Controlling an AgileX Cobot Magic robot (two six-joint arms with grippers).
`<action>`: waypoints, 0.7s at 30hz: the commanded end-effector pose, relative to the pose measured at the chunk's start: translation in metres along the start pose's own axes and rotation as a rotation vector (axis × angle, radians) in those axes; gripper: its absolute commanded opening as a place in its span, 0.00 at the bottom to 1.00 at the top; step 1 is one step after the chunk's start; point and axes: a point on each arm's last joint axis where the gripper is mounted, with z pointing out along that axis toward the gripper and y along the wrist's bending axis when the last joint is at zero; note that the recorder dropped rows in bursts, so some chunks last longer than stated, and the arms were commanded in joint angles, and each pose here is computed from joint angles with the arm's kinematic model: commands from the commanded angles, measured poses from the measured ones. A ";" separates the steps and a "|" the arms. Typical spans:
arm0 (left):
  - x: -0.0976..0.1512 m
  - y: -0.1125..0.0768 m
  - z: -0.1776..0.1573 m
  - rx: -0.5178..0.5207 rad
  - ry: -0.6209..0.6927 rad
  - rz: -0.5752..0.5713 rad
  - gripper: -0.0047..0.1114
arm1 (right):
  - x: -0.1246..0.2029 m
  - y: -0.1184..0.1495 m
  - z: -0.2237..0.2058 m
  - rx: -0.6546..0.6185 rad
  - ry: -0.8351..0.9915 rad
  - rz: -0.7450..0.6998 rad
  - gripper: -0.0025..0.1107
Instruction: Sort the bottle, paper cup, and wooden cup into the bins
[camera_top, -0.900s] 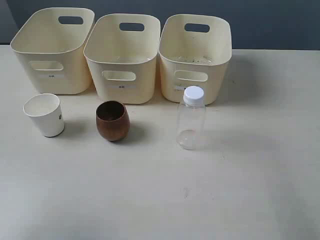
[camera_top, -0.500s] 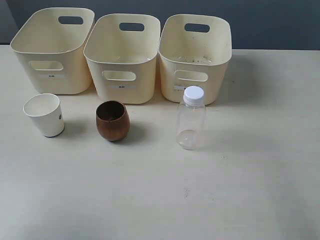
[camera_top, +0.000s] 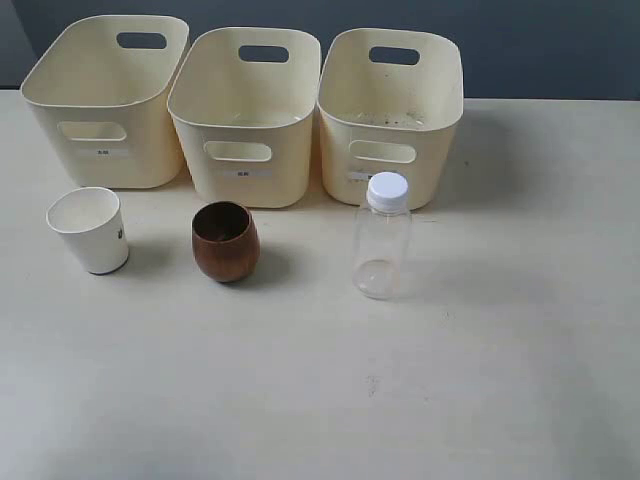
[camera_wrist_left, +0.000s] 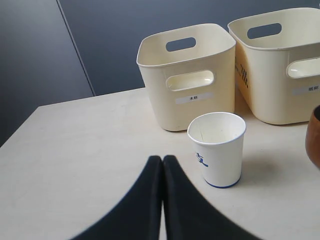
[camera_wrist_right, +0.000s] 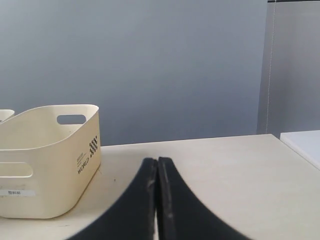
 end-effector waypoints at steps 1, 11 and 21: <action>-0.002 0.000 0.000 0.005 -0.006 -0.005 0.04 | -0.001 0.000 0.000 0.002 -0.019 -0.003 0.02; -0.002 0.000 0.000 0.005 -0.006 -0.005 0.04 | -0.025 -0.005 -0.004 -0.015 -0.296 0.472 0.02; -0.002 0.000 0.000 0.005 -0.006 -0.005 0.04 | -0.031 -0.008 -0.006 -0.007 -0.373 0.523 0.02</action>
